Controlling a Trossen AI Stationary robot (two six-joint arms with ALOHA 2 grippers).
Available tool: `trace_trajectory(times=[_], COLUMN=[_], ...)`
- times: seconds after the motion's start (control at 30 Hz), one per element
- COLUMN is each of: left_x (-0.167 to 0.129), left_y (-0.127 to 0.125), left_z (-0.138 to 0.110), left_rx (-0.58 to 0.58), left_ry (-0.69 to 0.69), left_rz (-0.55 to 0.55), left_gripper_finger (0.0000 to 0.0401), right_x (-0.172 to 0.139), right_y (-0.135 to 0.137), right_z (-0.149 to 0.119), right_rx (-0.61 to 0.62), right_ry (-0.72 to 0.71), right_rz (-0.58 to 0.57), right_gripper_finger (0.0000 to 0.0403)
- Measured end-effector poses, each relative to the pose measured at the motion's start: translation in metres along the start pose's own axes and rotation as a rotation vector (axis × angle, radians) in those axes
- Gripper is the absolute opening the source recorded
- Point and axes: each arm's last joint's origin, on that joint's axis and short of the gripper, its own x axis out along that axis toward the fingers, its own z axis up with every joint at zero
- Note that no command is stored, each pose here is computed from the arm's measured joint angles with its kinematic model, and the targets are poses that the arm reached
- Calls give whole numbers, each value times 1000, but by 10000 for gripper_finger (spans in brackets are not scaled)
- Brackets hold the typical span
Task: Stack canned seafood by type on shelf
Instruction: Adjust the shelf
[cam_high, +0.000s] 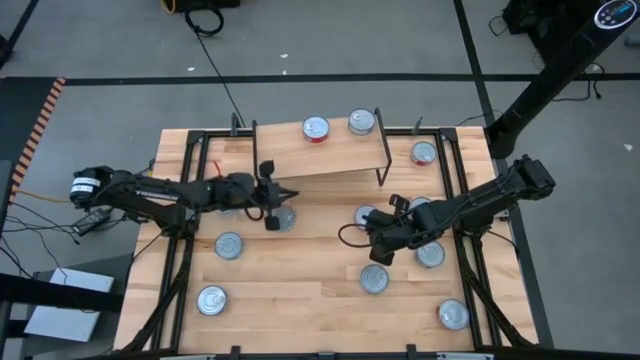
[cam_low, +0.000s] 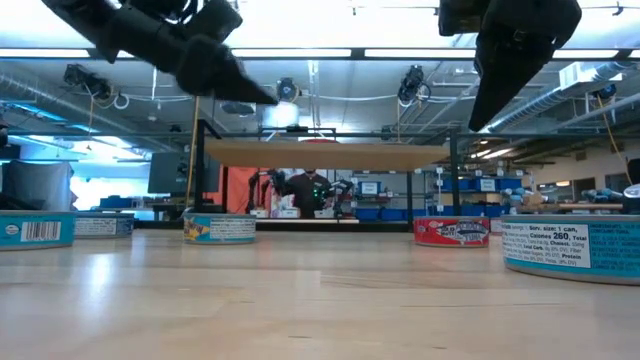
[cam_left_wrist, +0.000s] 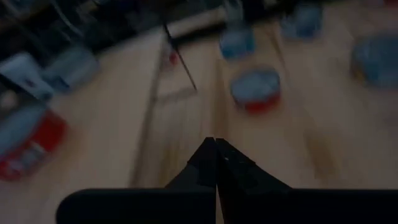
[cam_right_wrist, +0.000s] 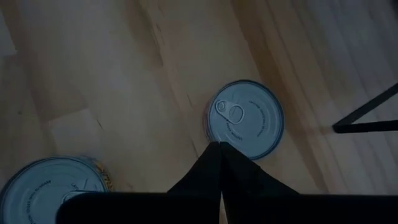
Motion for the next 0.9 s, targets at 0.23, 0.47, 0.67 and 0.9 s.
trace_trajectory(times=[0.23, 0.47, 0.67, 0.9], left_x=[-4, 7, 19, 23], left_y=[-3, 4, 9, 23], left_z=[-15, -22, -34, -37], left_rx=[46, 65, 78, 85], left_ry=[225, 270, 339, 344], left_rz=[242, 313, 329, 392], left_gripper_finger=[1, 1, 1, 1], right_x=[-2, -2, 0, 8], right_y=[4, 3, -1, -19], right_z=[-2, -2, 0, 12], right_rx=[-14, -21, -35, -15], right_ry=[-25, -27, -24, -42], right_rz=[-7, -26, -43, -135], right_gripper_finger=[10, 10, 10, 10])
